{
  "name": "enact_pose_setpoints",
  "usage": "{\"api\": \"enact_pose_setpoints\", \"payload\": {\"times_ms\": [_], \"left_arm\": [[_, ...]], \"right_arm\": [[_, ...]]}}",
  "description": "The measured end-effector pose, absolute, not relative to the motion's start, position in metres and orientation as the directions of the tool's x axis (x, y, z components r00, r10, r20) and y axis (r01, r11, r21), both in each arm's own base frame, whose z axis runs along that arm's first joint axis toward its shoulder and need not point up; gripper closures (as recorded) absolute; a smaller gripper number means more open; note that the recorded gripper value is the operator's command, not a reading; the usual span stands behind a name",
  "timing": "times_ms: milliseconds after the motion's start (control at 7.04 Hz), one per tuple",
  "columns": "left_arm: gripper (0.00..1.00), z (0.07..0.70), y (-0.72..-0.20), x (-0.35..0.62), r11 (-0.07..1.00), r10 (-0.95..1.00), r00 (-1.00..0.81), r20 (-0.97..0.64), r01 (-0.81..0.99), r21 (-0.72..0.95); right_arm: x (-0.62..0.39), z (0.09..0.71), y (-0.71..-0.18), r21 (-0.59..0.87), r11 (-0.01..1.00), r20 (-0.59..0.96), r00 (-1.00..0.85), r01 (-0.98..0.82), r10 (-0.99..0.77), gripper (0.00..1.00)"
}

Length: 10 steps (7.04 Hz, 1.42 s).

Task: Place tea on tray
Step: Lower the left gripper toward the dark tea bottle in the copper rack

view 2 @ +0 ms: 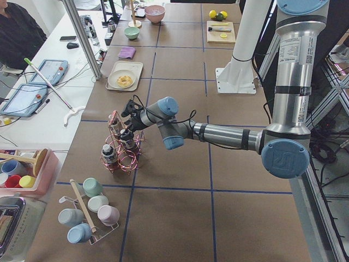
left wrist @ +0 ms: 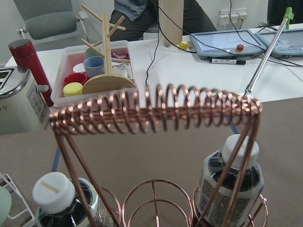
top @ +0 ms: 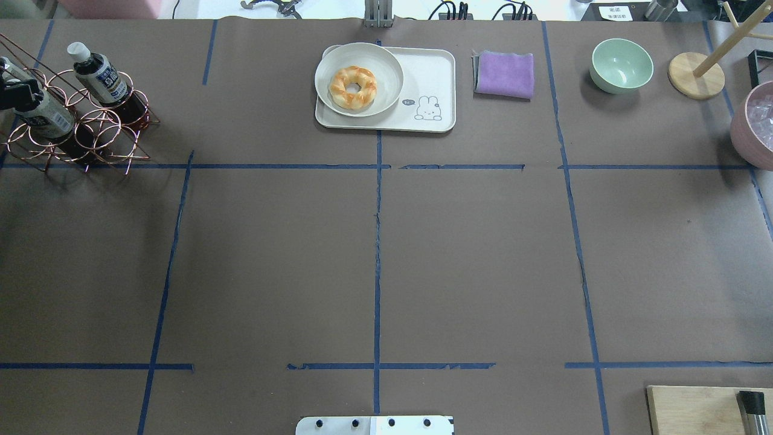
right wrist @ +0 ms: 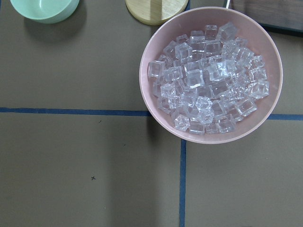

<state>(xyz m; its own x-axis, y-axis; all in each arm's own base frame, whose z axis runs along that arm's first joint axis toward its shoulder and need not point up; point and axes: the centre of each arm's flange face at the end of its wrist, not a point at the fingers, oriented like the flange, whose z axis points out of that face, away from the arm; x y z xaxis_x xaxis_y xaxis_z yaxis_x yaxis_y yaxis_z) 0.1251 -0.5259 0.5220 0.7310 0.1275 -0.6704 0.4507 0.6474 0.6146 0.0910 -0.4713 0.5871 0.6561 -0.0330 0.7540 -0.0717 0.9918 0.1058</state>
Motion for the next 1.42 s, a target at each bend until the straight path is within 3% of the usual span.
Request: {"api": "enact_pose_setpoints", "payload": {"times_ms": [568,711,995,1137,1421], "left_arm": [[0.41,0.5261,-0.5334,0.1306,0.653,0.125,0.733,-0.669,0.446,0.611],[0.5,0.5263,-0.5335,0.1307,0.654,0.124,0.733,-0.669,0.446,0.611],[0.88,0.5259,-0.5336,0.1309,0.654,0.124,0.732,-0.67,0.447,0.61],[0.96,0.5255,-0.5335,0.1309,0.654,0.125,0.731,-0.671,0.448,0.609],[1.0,0.5205,-0.5321,0.1323,0.661,0.139,0.723,-0.676,0.441,0.607]], "right_arm": [[0.0911,0.5855,-0.4719,0.109,0.991,0.754,0.656,-0.072,-0.035,0.0],[0.0911,0.5852,-0.472,0.109,0.991,0.754,0.656,-0.073,-0.035,0.0],[0.0911,0.5846,-0.472,0.11,0.991,0.754,0.656,-0.073,-0.035,0.0],[0.0911,0.5846,-0.472,0.11,0.991,0.754,0.656,-0.074,-0.035,0.0],[0.0915,0.5841,-0.4719,0.111,0.991,0.754,0.656,-0.074,-0.035,0.0]]}}
